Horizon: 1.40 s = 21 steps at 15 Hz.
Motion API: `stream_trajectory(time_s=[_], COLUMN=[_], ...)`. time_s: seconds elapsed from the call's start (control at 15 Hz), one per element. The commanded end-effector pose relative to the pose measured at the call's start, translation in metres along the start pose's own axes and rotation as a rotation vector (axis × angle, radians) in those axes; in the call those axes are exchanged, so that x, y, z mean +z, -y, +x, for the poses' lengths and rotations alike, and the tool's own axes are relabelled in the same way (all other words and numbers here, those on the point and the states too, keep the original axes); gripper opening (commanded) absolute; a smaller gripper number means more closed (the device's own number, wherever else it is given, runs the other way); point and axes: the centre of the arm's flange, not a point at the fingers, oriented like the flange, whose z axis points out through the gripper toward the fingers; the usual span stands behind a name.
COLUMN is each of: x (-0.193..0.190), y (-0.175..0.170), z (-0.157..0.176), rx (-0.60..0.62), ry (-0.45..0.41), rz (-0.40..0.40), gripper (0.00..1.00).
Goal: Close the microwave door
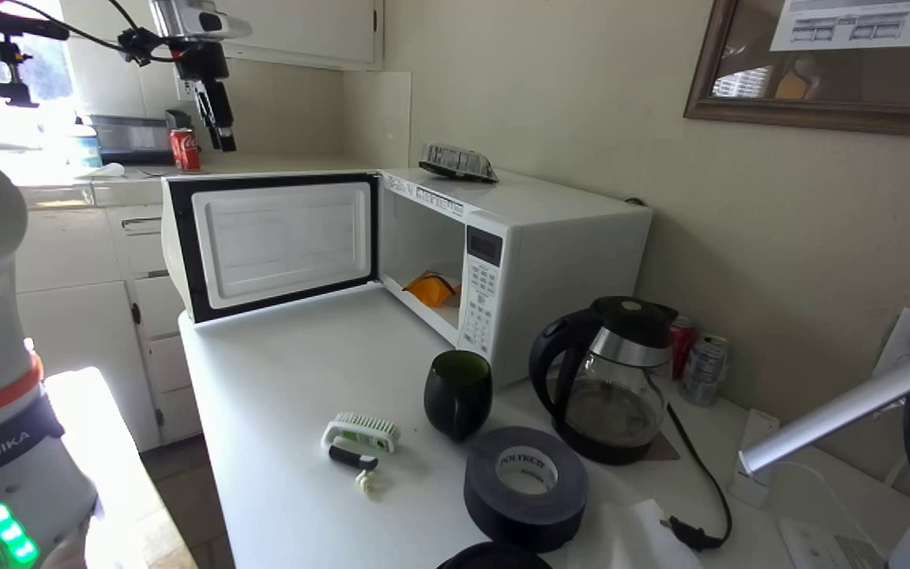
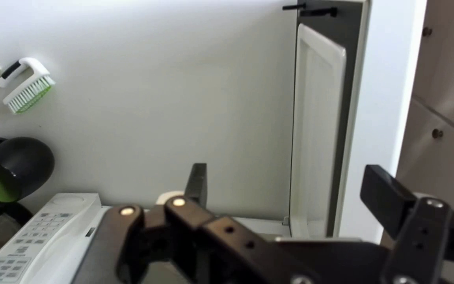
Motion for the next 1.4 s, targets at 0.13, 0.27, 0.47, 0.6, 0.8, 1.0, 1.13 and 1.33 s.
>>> stream_trajectory(time_s=[0.13, 0.27, 0.47, 0.6, 0.8, 1.0, 1.13, 1.33], x=[0.042, 0.048, 0.056, 0.055, 0.041, 0.029, 0.029, 0.038], y=[0.026, 0.036, 0.043, 0.044, 0.045, 0.052, 0.057, 0.061], z=[-0.025, -0.033, -0.04, -0.04, -0.042, -0.046, -0.048, -0.045], rx=[-0.174, -0.236, -0.29, -0.309, -0.331, -0.367, -0.381, -0.363], ry=[0.155, 0.171, 0.193, 0.193, 0.164, 0.14, 0.14, 0.125], rz=[0.024, 0.031, 0.026, 0.034, 0.047, 0.075, 0.078, 0.092], gripper=[1.0, 1.0, 1.0, 1.0, 1.0, 1.0, 1.0, 1.0])
